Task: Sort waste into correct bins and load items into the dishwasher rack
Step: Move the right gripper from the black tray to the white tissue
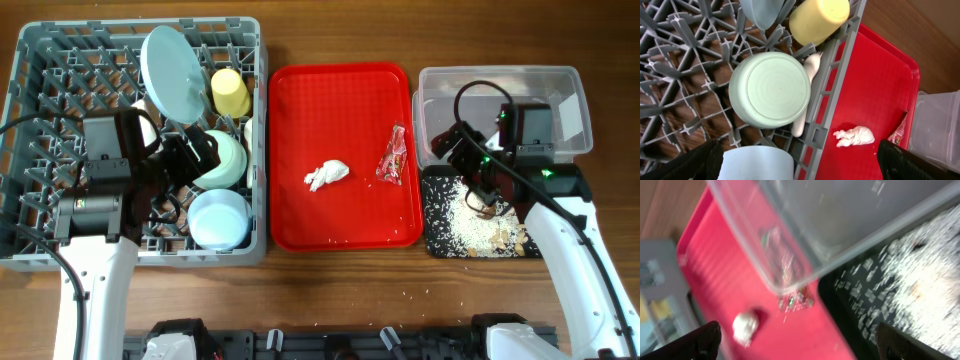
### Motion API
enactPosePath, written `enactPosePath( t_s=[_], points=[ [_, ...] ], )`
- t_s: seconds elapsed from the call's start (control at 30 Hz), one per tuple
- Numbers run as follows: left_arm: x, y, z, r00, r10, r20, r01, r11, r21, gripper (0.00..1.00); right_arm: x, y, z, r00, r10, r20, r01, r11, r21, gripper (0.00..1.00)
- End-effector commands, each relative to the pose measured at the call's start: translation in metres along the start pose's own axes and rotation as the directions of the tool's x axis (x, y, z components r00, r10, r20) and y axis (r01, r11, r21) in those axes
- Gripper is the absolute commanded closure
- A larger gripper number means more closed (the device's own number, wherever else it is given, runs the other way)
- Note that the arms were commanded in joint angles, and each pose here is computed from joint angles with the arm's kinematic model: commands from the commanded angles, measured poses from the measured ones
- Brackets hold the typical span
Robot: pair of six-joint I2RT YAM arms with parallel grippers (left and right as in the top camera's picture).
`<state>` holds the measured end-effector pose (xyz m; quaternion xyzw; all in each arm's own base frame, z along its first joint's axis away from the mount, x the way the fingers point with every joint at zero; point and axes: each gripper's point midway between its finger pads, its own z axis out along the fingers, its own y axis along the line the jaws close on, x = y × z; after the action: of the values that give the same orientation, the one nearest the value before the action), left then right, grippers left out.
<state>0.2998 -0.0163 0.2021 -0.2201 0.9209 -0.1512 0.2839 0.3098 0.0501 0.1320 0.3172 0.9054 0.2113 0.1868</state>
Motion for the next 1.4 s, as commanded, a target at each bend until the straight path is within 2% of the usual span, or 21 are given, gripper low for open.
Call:
enactPosePath(
  t_s=[0.0,0.03,0.07,0.1,0.2,0.23,0.27,0.37,0.47,0.6,0.73,0.93,1.03,1.1,1.37],
  points=[
    [-0.002,-0.005,-0.002,1.0,0.004,0.004,-0.004,1.0,0.019,0.0,0.031,0.027,-0.002,0.984,0.006,-0.176,-0.033,0.989,-0.146,0.02],
    [-0.002,-0.005,-0.002,1.0,0.004,0.004,-0.004,1.0,0.019,0.0,0.037,0.033,-0.003,0.98,-0.008,-0.198,-0.025,0.986,-0.164,0.09],
    [-0.002,-0.005,-0.002,1.0,0.004,0.004,-0.004,1.0,0.019,0.0,0.043,0.037,-0.003,0.977,-0.026,-0.212,-0.012,0.985,-0.173,0.21],
    [-0.002,-0.005,-0.002,1.0,0.004,0.004,-0.004,1.0,0.019,0.0,0.053,0.042,-0.002,0.972,-0.057,-0.229,0.016,0.984,-0.18,0.4],
    [-0.002,-0.005,-0.002,1.0,0.004,0.004,-0.004,1.0,0.019,0.0,0.075,0.057,0.0,0.956,-0.138,-0.258,0.084,0.974,-0.211,0.8],
    [-0.002,-0.005,-0.002,1.0,0.004,0.004,-0.004,1.0,0.019,0.0,0.084,0.065,0.0,0.948,-0.178,-0.265,0.116,0.966,-0.231,0.92],
    [-0.002,-0.005,-0.002,1.0,0.004,0.004,-0.004,1.0,0.019,0.0,0.095,0.073,0.001,0.937,-0.221,-0.27,0.152,0.955,-0.254,0.96],
    [-0.002,-0.005,-0.002,1.0,0.004,0.004,-0.004,1.0,0.019,0.0,0.12,0.096,0.002,0.906,-0.351,-0.236,0.274,0.912,-0.305,0.96],
    [-0.002,-0.005,-0.002,1.0,0.004,0.004,-0.004,1.0,0.019,0.0,0.155,0.124,-0.003,0.807,-0.566,-0.167,0.459,0.78,-0.425,0.96],
    [-0.002,-0.005,-0.002,1.0,0.004,0.004,-0.004,1.0,0.019,0.0,0.179,0.151,-0.011,0.763,-0.639,-0.099,0.513,0.692,-0.507,0.84],
    [-0.002,-0.005,-0.002,1.0,0.004,0.004,-0.004,1.0,0.019,0.0,0.168,0.152,-0.004,0.828,-0.558,-0.061,0.484,0.765,-0.425,0.8],
    [-0.002,-0.005,-0.002,1.0,0.004,0.004,-0.004,1.0,0.019,0.0,0.161,0.146,0.017,0.842,-0.539,0.032,0.525,0.803,-0.28,0.55],
    [-0.002,-0.005,-0.002,1.0,0.004,0.004,-0.004,1.0,0.019,0.0,0.158,0.136,0.045,0.848,-0.529,0.037,0.526,0.831,-0.182,0.37],
    [-0.002,-0.005,-0.002,1.0,0.004,0.004,-0.004,1.0,0.019,0.0,0.158,0.131,0.063,0.847,-0.531,0.026,0.529,0.836,-0.148,0.3],
    [-0.002,-0.005,-0.002,1.0,0.004,0.004,-0.004,1.0,0.019,0.0,0.165,0.107,0.12,0.839,-0.544,-0.031,0.542,0.839,-0.043,0.16]
  ],
)
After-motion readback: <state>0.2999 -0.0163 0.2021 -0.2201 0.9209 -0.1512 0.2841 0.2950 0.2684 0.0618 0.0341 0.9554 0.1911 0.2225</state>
